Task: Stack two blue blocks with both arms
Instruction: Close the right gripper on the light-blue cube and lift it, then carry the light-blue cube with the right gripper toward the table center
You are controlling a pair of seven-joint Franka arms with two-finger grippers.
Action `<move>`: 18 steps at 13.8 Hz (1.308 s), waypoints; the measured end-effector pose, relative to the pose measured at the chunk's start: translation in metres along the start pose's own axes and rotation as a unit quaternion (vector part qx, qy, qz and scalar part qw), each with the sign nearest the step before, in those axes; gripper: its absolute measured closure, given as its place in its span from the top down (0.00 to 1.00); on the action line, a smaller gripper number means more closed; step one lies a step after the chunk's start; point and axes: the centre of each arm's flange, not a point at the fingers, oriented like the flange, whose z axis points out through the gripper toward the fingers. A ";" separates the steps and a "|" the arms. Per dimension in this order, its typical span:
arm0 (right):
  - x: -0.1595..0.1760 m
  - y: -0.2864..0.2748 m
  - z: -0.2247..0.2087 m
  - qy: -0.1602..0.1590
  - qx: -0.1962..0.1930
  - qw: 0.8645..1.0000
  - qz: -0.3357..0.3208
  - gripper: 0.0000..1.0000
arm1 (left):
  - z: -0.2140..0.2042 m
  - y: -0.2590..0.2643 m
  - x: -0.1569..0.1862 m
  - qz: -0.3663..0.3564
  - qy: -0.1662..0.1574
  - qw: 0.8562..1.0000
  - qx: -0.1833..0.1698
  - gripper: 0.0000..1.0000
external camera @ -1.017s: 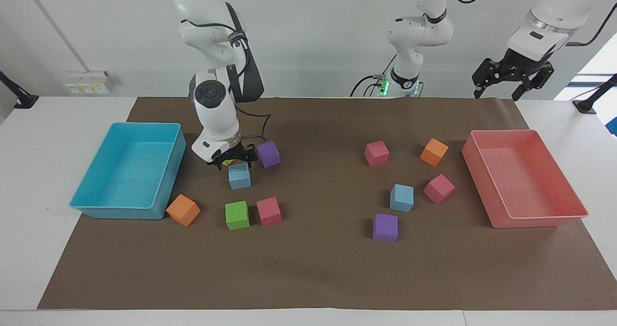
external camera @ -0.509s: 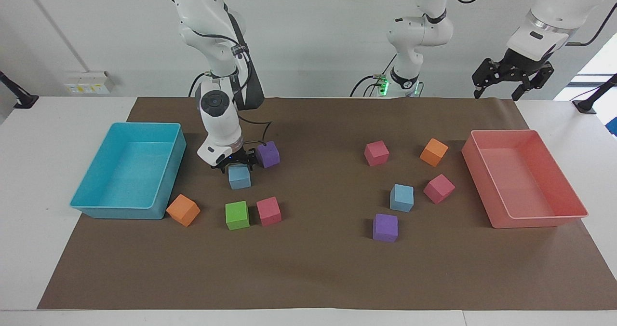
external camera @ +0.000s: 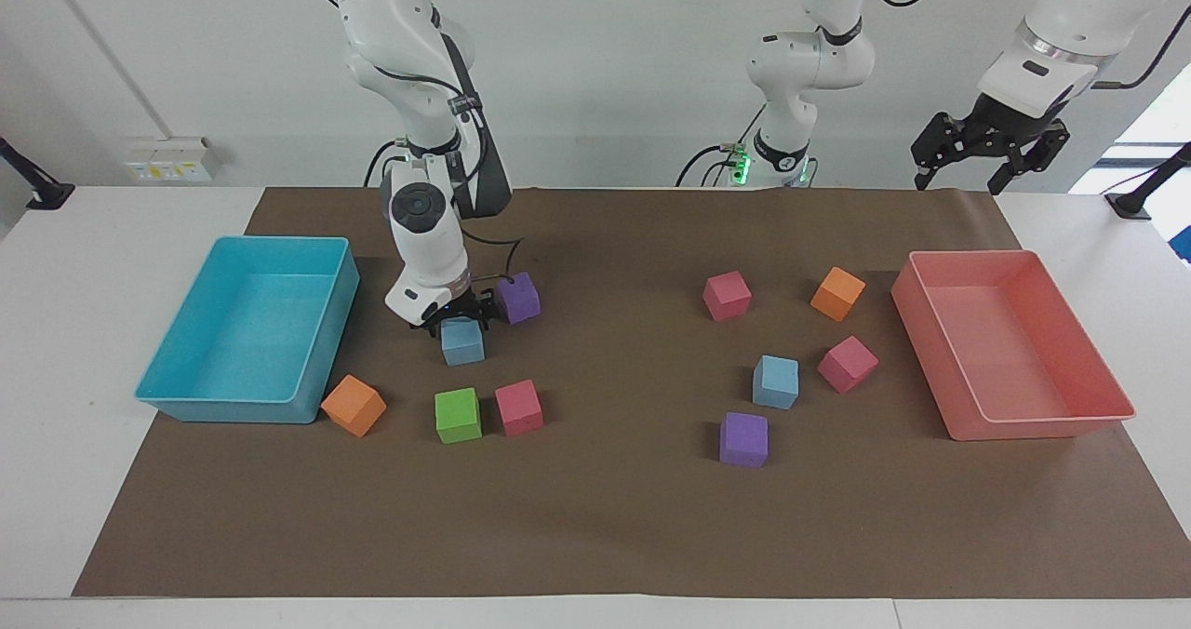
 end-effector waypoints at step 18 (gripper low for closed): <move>0.016 0.001 -0.098 0.029 0.003 1.000 0.004 0.51 | 0.000 0.000 0.000 0.000 0.000 1.000 0.000 1.00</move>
